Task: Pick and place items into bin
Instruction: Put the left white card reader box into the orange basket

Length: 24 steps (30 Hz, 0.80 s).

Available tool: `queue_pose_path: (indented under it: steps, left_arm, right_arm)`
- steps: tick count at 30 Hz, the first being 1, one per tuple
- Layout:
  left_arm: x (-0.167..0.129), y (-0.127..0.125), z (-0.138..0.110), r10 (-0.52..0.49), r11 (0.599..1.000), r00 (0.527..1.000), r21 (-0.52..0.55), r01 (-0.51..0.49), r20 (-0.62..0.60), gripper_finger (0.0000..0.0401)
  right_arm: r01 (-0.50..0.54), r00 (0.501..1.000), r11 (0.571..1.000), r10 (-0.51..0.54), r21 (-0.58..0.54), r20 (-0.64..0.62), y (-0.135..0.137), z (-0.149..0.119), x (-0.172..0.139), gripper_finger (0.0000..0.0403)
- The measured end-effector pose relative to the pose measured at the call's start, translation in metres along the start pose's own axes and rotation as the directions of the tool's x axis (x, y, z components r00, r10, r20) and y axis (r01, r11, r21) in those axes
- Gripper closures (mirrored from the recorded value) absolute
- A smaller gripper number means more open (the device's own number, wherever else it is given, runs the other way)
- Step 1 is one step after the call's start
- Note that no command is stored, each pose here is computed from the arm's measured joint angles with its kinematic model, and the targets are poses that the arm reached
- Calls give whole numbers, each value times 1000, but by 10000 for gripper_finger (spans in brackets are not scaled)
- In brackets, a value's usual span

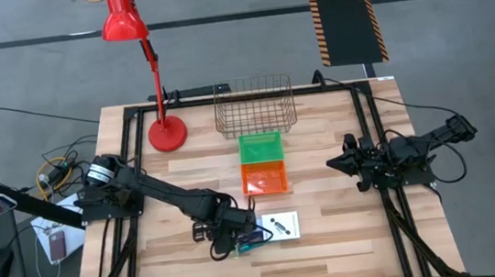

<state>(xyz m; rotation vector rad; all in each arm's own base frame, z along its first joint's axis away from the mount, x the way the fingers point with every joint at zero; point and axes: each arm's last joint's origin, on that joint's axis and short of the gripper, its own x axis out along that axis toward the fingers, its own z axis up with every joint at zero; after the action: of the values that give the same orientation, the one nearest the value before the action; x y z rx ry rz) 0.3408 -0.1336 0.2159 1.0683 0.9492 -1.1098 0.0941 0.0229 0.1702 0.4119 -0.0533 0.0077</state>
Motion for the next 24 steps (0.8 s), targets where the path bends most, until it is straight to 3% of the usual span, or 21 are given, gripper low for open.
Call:
queue_pose_path:
  steps: [24]
  left_arm:
    - [11, -3, -5, -3, 1000, 1000, 12, 3, 27, 225]
  right_arm:
    - [0, 1000, 1000, 0, 0, 0, 0, 0, 0, 403]
